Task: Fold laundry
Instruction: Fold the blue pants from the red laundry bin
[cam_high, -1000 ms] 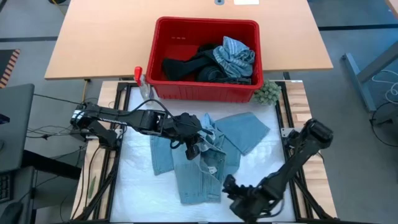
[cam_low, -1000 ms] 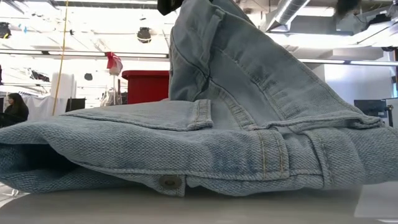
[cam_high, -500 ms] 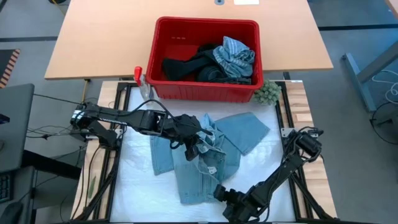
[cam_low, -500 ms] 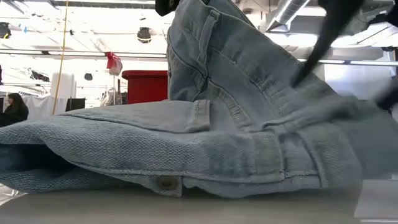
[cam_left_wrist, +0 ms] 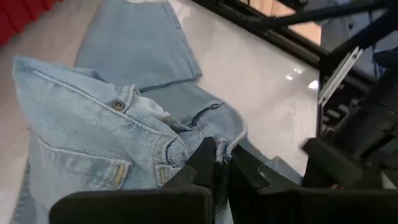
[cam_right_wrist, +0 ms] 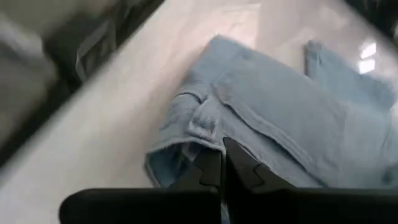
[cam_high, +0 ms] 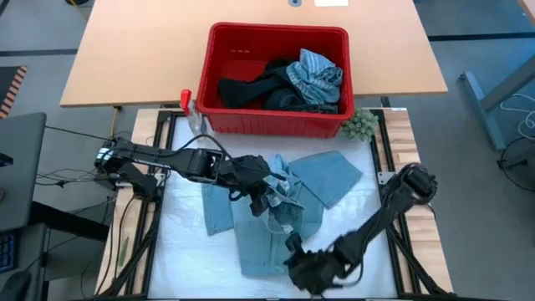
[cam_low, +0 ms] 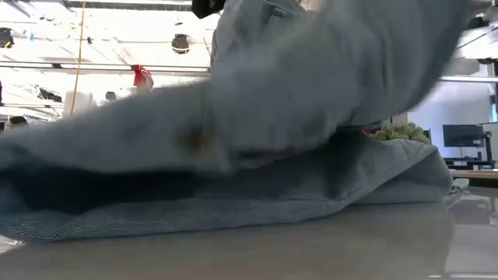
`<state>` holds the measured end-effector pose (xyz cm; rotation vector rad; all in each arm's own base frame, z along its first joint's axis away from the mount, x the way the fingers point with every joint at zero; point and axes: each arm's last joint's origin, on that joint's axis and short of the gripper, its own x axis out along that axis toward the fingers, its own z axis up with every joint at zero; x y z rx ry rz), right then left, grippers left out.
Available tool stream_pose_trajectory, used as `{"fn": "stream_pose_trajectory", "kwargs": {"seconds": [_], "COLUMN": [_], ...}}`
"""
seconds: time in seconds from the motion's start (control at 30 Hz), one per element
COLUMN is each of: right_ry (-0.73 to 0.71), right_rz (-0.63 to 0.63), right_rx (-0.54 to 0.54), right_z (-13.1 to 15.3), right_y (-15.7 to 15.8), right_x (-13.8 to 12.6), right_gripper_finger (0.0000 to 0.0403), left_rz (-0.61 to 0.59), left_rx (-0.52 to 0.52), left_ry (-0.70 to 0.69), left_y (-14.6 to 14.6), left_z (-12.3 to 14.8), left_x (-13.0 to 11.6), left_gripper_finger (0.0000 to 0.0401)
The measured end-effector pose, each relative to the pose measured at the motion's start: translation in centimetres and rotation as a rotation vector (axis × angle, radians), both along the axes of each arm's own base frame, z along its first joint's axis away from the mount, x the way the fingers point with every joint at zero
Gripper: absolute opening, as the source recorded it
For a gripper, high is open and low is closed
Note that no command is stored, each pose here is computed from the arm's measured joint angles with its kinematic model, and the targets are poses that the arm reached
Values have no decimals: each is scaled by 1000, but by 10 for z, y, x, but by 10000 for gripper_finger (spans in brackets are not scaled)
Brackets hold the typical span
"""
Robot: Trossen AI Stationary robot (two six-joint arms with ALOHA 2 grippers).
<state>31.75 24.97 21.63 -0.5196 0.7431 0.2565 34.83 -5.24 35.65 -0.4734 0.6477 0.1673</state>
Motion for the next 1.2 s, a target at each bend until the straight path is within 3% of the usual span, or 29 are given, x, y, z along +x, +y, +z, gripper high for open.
{"fn": "stream_pose_trajectory", "kwargs": {"seconds": [0.23, 0.37, 0.6, 0.87, 1.2], "right_ry": [-158, -267, -438, -497, -478], "right_rz": [-269, -468, -771, -811, -795], "right_rx": [375, 492, 428, 350, 291], "right_z": [66, 86, 94, 94, 93], "right_y": [-50, -72, -85, -81, -83], "right_x": [13, 14, 3, -2, -3], "right_gripper_finger": [21, 21, 24, 31, 91], "left_rz": [156, 238, 288, 266, 229], "left_rx": [35, 53, 61, 65, 53], "left_ry": [-70, -127, -198, -191, -167], "left_y": [-20, -27, -30, -40, -43], "left_z": [-3, -6, 3, 0, -3], "left_x": [6, 13, 10, 10, 11], "left_gripper_finger": [2, 2, 2, 2, 2]}}
